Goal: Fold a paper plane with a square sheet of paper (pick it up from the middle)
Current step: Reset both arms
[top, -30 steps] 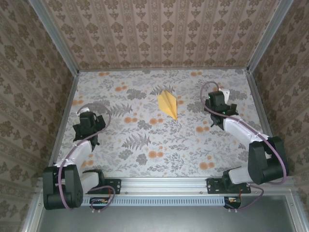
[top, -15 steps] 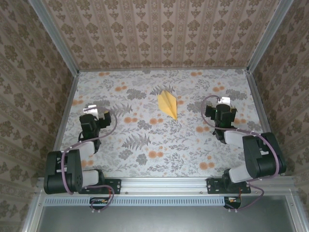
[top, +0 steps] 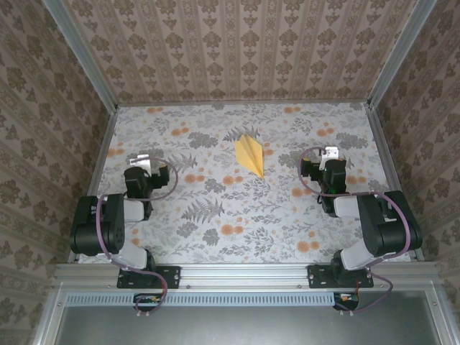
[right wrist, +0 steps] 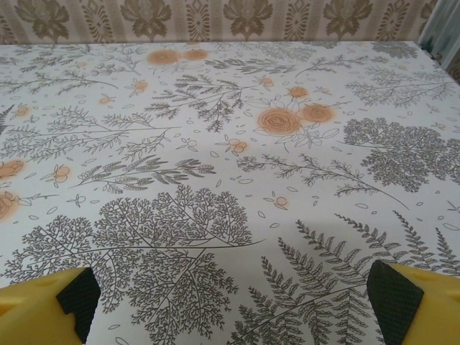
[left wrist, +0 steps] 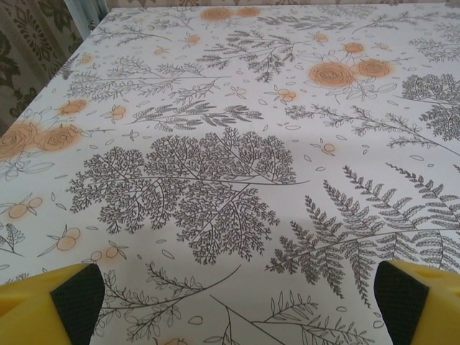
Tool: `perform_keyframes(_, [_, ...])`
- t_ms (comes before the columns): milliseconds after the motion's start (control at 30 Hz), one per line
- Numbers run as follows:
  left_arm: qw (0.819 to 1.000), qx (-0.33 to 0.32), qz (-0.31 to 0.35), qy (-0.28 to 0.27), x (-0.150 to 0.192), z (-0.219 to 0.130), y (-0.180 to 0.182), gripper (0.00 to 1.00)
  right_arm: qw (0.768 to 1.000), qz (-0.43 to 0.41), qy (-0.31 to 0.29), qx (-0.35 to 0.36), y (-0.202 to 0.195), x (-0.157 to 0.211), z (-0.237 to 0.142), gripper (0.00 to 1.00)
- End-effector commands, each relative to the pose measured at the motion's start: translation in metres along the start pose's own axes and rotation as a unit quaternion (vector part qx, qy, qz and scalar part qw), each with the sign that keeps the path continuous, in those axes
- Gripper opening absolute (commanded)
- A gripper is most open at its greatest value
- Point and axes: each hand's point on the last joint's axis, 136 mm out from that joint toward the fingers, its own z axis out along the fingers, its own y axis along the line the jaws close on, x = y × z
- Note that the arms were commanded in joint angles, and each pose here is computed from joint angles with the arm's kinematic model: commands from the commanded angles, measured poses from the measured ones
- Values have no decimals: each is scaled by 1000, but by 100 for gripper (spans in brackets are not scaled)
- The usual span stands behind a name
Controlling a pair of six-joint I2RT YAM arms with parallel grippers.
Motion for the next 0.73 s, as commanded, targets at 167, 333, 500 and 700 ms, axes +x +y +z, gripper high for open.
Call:
perform_keyframes(167, [999, -34, 33, -25, -22, 5, -1, 100, 1000, 9, -13, -16, 0, -7, 3, 100])
perform_keyframes(333, [999, -32, 33, -24, -22, 5, -2, 100, 1000, 9, -13, -16, 0, -7, 3, 100])
perform_keyframes(500, [999, -31, 33, -22, -22, 6, -2, 100, 1000, 9, -12, -16, 0, -6, 3, 100])
perform_keyframes(700, [999, -29, 34, -23, -22, 6, -3, 100, 998, -9, -24, -62, 15, -8, -2, 100])
